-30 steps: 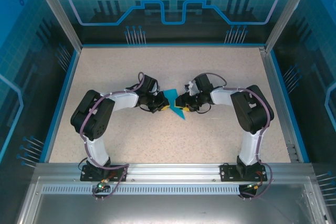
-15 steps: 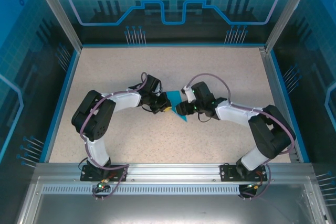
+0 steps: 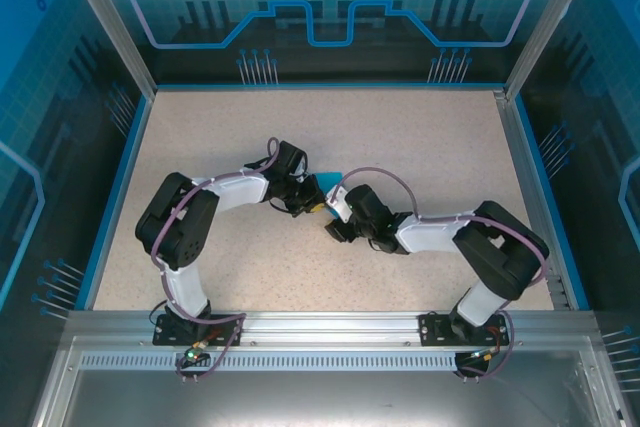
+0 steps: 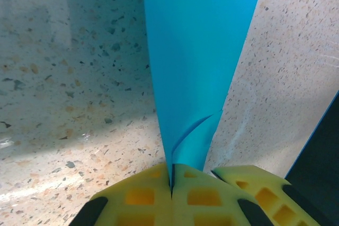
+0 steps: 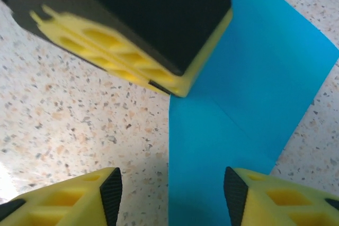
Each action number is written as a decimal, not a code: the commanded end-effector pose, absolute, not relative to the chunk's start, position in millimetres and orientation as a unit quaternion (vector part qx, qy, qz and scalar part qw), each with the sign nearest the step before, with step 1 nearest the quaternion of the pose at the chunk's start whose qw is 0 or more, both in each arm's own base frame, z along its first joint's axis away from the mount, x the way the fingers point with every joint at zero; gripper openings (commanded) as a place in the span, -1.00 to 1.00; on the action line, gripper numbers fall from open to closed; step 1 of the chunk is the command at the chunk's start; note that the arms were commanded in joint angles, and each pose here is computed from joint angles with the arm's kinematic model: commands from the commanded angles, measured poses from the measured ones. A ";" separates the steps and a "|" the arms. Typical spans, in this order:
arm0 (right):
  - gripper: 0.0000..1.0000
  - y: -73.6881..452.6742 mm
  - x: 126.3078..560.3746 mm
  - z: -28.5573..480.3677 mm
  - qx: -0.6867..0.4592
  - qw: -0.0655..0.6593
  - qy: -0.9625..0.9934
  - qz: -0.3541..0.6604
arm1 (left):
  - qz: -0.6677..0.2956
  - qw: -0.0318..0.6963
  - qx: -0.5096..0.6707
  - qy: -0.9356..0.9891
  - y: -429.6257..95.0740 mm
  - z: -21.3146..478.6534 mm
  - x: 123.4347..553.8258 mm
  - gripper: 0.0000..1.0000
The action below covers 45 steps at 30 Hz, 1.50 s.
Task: Fold a paper plane with a square sheet of paper (pick it up from the middle)
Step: Fold the wing for the fifth time at the center of the table.
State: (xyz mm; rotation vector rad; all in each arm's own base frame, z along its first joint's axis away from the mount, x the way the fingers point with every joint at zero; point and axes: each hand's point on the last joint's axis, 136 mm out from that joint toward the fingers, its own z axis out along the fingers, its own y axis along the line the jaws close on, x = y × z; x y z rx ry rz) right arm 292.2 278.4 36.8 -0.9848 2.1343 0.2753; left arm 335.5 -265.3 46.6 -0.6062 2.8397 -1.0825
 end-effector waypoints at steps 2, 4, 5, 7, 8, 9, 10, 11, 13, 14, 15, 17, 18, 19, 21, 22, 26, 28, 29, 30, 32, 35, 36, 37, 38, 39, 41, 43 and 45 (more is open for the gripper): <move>0.01 292.9 306.1 45.2 -0.406 0.423 0.806 0.080 | -0.360 0.026 -0.197 0.912 -269.5 67.8 335.4 -0.92; -0.06 291.6 308.3 42.7 -0.404 0.428 0.805 0.072 | -0.359 0.023 -0.197 0.912 -269.3 66.8 334.6 -0.93; -0.09 290.6 309.5 41.8 -0.402 0.432 0.805 0.069 | -0.359 0.023 -0.199 0.912 -269.1 66.8 334.9 -0.93; -0.14 289.5 312.6 43.1 -0.395 0.444 0.802 0.065 | -0.358 0.022 -0.199 0.912 -269.3 66.7 335.0 -0.93; -0.17 289.3 314.2 43.6 -0.392 0.449 0.800 0.064 | -0.358 0.022 -0.199 0.912 -269.5 66.4 334.8 -0.93; -0.20 289.4 315.5 44.3 -0.389 0.453 0.800 0.063 | -0.358 0.021 -0.200 0.912 -269.2 65.9 334.7 -0.93; -0.23 289.6 316.8 44.4 -0.386 0.456 0.799 0.061 | -0.357 0.021 -0.200 0.912 -269.3 65.6 334.7 -0.93; -0.25 290.3 317.9 44.3 -0.385 0.458 0.799 0.061 | -0.356 0.021 -0.201 0.912 -268.5 65.5 335.1 -0.92; -0.29 291.0 320.3 42.1 -0.385 0.459 0.799 0.058 | -0.355 0.019 -0.202 0.912 -269.1 65.6 335.0 -0.92; -0.33 291.1 321.6 41.4 -0.384 0.459 0.799 0.055 | -0.356 0.020 -0.203 0.912 -268.8 66.0 335.4 -0.92; -0.38 290.8 321.7 39.2 -0.385 0.456 0.800 0.054 | -0.354 0.020 -0.202 0.913 -268.7 66.5 335.0 -0.92; -0.41 290.9 321.3 36.5 -0.386 0.453 0.802 0.053 | -0.353 0.022 -0.202 0.913 -268.4 67.8 335.5 -0.92; -0.48 290.9 321.3 36.0 -0.385 0.452 0.802 0.054 | -0.353 0.023 -0.200 0.914 -268.2 69.3 335.5 -0.91; -0.54 291.2 320.5 35.7 -0.386 0.452 0.802 0.056 | -0.351 0.025 -0.201 0.914 -266.9 70.1 336.3 -0.89; -0.63 292.0 319.8 37.3 -0.385 0.452 0.802 0.062 | -0.349 0.030 -0.197 0.916 -264.7 73.6 337.9 -0.76; -0.69 292.1 318.7 37.2 -0.384 0.451 0.803 0.066 | -0.346 0.036 -0.194 0.917 -262.3 76.9 340.3 -0.68; -0.78 291.9 314.2 39.8 -0.369 0.443 0.811 0.106 | -0.339 0.065 -0.196 0.918 -240.7 93.6 354.8 -0.33; -0.78 290.3 313.0 41.8 -0.352 0.436 0.817 0.135 | -0.337 0.080 -0.205 0.915 -226.2 100.4 362.7 -0.17; -0.79 290.6 311.6 42.6 -0.347 0.433 0.819 0.148 | -0.335 0.087 -0.209 0.915 -220.2 102.5 365.4 -0.14; -0.79 290.2 311.2 44.0 -0.338 0.430 0.821 0.163 | -0.334 0.092 -0.214 0.913 -213.9 104.6 367.5 -0.10; -0.82 290.0 309.9 45.1 -0.326 0.423 0.825 0.186 | -0.332 0.099 -0.223 0.911 -204.6 105.6 369.8 -0.02; -0.84 290.5 307.6 44.6 -0.310 0.406 0.832 0.218 | -0.334 0.107 -0.228 0.908 -198.0 105.9 370.2 0.01; -0.84 291.0 306.5 44.1 -0.305 0.400 0.834 0.228 | -0.338 0.110 -0.227 0.907 -198.5 105.3 369.9 0.02; -0.84 291.7 305.3 43.4 -0.300 0.394 0.835 0.238 | -0.347 0.110 -0.227 0.903 -200.3 105.6 368.9 0.02; -0.84 291.4 304.9 42.1 -0.294 0.387 0.838 0.247 | -0.355 0.111 -0.227 0.900 -201.5 104.7 367.9 0.02; -0.84 291.2 305.2 41.3 -0.286 0.382 0.841 0.256 | -0.362 0.113 -0.226 0.897 -202.6 102.8 366.1 0.02; -0.85 289.1 306.4 39.7 -0.266 0.370 0.847 0.275 | -0.373 0.116 -0.224 0.893 -204.5 101.1 363.0 0.02; -0.86 286.7 308.5 40.9 -0.243 0.359 0.849 0.300 | -0.382 0.122 -0.218 0.890 -206.8 99.5 359.3 0.02; -0.86 286.5 309.5 43.5 -0.227 0.351 0.849 0.324 | -0.386 0.124 -0.207 0.890 -211.1 98.0 354.9 0.02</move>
